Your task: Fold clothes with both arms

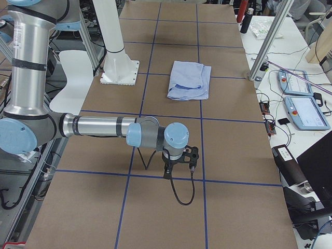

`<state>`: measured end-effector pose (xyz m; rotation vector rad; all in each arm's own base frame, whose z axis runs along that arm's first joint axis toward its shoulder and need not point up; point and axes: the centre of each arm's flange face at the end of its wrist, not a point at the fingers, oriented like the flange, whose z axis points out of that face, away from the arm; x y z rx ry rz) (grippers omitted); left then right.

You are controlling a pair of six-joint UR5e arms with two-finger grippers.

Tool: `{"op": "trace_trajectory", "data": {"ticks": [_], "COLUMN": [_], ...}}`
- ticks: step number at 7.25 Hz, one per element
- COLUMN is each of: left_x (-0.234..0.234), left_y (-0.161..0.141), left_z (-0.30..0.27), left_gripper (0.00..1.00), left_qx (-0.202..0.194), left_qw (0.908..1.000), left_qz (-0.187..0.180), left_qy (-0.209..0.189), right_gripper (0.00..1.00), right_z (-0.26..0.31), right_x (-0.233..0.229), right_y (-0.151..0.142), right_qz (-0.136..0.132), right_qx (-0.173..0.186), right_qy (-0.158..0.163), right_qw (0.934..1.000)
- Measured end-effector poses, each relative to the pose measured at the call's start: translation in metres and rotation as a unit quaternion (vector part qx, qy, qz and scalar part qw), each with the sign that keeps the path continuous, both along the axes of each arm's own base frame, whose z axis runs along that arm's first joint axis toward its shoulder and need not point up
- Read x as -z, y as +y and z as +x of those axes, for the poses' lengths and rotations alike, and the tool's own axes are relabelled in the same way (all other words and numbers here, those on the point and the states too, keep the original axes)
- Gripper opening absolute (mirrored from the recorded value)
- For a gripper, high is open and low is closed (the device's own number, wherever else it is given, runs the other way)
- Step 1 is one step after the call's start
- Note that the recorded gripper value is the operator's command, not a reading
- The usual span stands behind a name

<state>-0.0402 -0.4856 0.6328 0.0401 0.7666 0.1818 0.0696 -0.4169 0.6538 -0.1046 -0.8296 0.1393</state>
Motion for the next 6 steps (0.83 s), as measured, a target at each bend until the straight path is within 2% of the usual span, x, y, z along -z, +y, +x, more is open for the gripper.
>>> {"op": "trace_trajectory", "data": {"ticks": [4, 6], "left_x": [0.002, 0.004], "left_y": [-0.001, -0.002], "left_z": [-0.002, -0.005], "left_gripper": [1.0, 1.0], "left_qx": [0.002, 0.005], "left_qw": [1.0, 1.0], "left_qz": [0.003, 0.006], "left_qy": [0.0, 0.0], "right_gripper": [1.0, 1.0], "right_z": [0.011, 0.012], "right_x": [0.016, 0.02], "right_y": [-0.018, -0.026], "right_qz": [0.024, 0.029], "right_qx": [-0.006, -0.008], "right_qy": [0.028, 0.032], "right_qw": [0.9993, 0.999]}}
